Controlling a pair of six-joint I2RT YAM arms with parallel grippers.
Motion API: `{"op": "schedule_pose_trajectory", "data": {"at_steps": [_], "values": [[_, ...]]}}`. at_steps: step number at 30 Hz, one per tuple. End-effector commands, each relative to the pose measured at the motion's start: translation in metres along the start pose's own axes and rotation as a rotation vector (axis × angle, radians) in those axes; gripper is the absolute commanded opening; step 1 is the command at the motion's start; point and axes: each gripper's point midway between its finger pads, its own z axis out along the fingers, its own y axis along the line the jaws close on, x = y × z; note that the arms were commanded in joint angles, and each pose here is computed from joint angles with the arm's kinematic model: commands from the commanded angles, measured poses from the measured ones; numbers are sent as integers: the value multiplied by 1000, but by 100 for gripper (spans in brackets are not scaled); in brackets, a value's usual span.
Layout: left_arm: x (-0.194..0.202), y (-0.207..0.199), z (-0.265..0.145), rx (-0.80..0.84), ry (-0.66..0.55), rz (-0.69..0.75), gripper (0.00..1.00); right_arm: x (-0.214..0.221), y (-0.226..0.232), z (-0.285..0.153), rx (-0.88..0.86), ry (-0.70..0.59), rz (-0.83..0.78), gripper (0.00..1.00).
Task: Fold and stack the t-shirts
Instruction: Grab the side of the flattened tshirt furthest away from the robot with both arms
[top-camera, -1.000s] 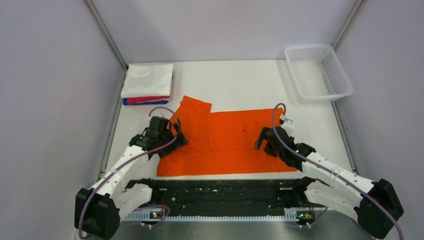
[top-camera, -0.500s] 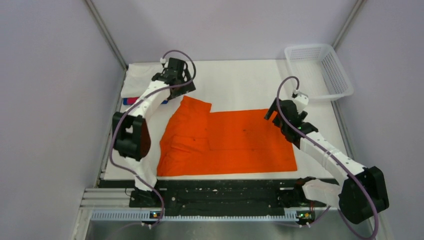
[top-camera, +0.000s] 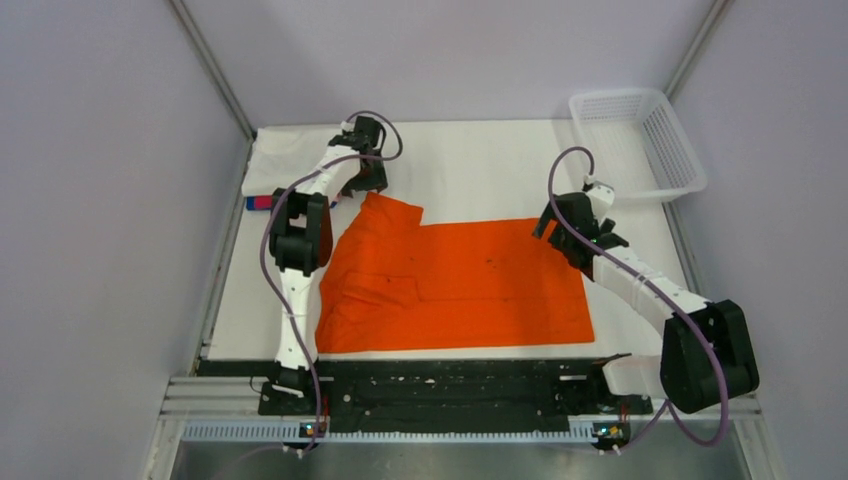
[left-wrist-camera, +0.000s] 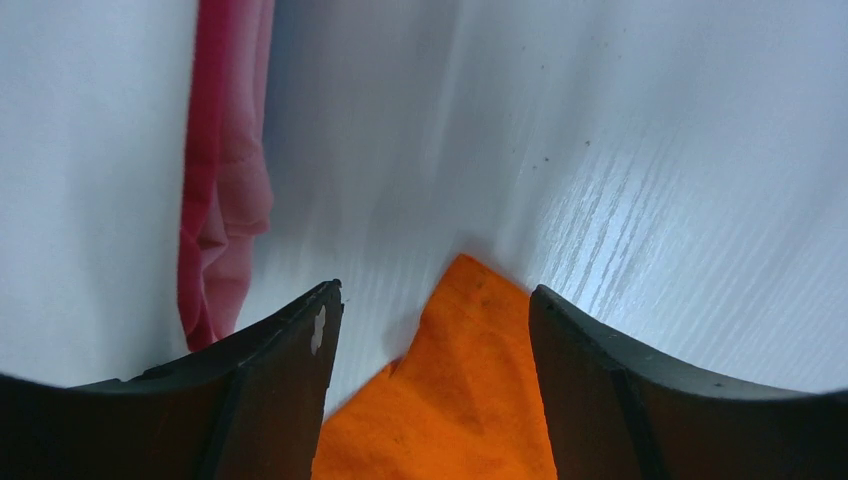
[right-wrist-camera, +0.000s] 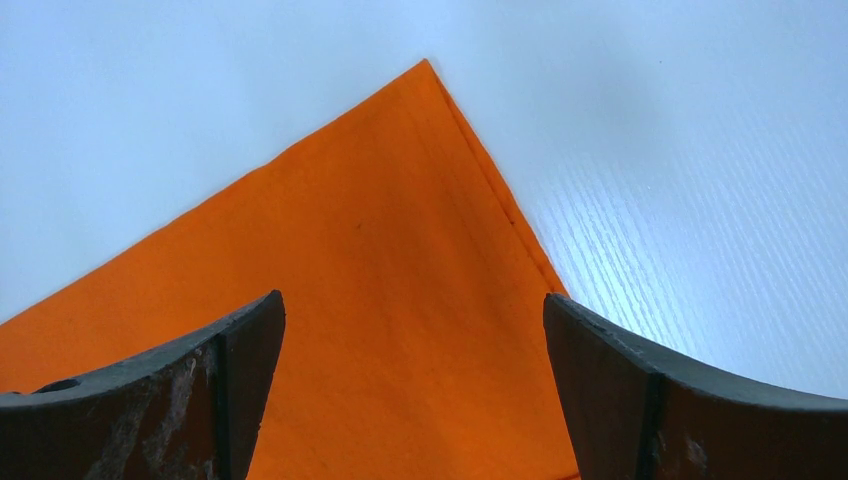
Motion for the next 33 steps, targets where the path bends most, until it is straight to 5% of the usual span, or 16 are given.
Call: {"op": "schedule_pose_trajectory", "data": {"at_steps": [1, 17, 33], "values": [[-4, -6, -3, 31, -20, 13, 72, -19, 14, 1, -41, -32, 18, 99], [31, -11, 9, 72, 98, 21, 42, -22, 8, 19, 28, -33, 15, 99], [10, -11, 22, 53, 43, 40, 38, -42, 15, 56, 73, -29, -35, 99]]}}
